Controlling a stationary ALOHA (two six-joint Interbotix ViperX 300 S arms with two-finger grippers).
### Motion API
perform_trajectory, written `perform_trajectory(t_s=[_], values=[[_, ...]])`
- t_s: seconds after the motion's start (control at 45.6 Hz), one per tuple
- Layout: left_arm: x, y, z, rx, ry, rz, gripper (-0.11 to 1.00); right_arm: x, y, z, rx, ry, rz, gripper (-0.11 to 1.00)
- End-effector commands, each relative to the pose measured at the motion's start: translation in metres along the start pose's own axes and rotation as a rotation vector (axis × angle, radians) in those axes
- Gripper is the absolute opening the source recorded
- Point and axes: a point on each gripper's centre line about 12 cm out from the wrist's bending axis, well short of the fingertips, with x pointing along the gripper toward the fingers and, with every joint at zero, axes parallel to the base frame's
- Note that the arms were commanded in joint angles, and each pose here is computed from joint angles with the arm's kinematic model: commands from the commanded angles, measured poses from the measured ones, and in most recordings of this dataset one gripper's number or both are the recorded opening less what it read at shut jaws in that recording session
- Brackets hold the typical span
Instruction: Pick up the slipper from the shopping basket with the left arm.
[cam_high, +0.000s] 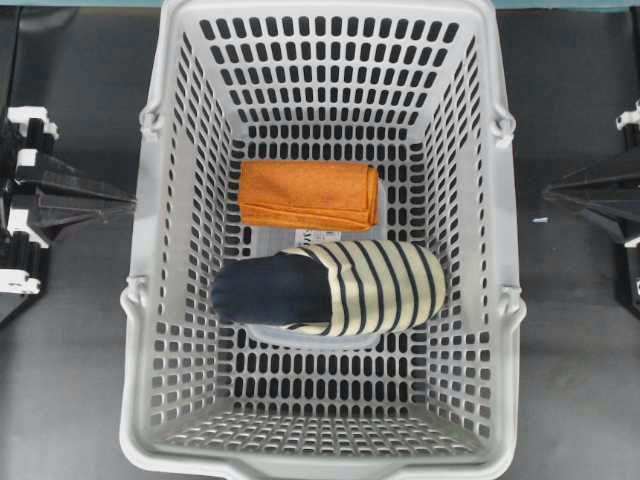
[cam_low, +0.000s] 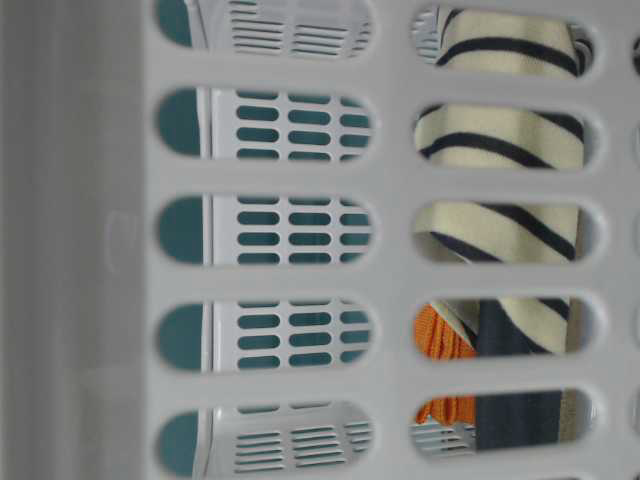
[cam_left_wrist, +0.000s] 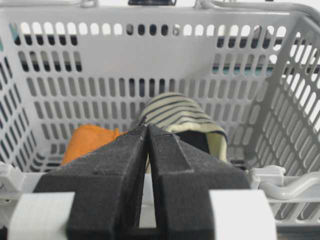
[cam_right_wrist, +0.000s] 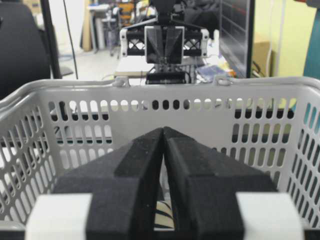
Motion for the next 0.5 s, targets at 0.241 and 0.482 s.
perform_trajectory(t_s=[0.241, 0.482], values=[[0.025, -0.001, 0.070, -0.005, 0.141, 0.000, 0.00, 0.001, 0.006, 0.002, 0.065, 0.015, 0.026, 0.00], [0.076, -0.009, 0.089, 0.007, 0.366, -0.024, 0.00, -0.002, 0.006, 0.000, 0.084, 0.047, 0.025, 0.00]])
